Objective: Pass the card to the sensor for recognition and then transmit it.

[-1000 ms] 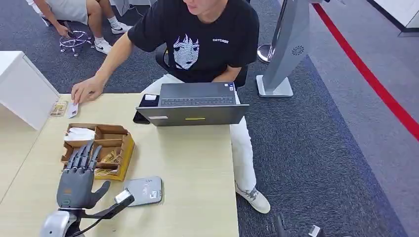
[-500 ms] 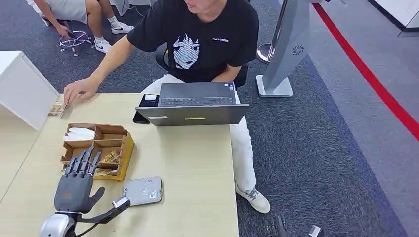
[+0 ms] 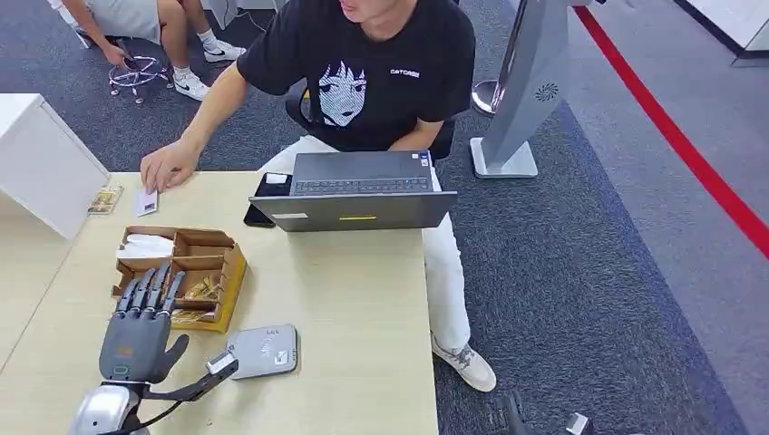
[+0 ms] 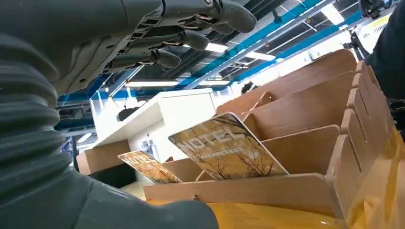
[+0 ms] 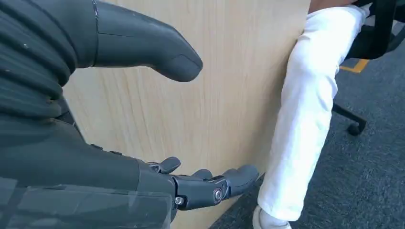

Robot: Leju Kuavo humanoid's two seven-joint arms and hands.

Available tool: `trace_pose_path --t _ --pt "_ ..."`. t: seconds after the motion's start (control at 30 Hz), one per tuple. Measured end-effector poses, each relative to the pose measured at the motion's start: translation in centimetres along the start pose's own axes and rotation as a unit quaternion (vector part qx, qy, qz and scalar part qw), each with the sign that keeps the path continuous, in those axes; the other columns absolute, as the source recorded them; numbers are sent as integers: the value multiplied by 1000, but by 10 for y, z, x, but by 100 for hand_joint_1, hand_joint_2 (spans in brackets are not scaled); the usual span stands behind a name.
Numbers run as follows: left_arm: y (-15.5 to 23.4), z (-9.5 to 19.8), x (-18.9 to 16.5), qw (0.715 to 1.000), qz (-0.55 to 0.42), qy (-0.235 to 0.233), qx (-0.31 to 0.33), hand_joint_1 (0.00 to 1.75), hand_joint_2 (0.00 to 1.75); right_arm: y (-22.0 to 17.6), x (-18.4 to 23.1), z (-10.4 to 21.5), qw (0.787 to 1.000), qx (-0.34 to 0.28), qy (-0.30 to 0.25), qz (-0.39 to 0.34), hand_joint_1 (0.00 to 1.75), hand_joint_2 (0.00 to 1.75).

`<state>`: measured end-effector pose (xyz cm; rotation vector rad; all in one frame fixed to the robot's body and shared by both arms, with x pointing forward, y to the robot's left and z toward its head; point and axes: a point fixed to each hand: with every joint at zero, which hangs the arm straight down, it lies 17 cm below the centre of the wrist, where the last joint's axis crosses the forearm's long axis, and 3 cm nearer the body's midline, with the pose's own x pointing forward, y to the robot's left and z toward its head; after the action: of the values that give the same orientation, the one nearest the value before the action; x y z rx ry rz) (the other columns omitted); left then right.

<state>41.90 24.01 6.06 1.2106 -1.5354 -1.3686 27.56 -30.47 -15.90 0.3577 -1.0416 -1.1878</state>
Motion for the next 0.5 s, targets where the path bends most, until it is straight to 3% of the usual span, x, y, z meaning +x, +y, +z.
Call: trace_pose_path --t 0.03,0.07,0.5 --pt "0 -1 0 1000 0 0 0 56 175 0 0 0 1000 0 0 0 0 175" --pt "0 -1 0 1000 0 0 0 175 175 0 0 0 1000 0 0 0 0 175" --pt "-10 1 -2 1000 21 3 -12 175 175 2 -1 0 1000 6 3 -3 0 175"
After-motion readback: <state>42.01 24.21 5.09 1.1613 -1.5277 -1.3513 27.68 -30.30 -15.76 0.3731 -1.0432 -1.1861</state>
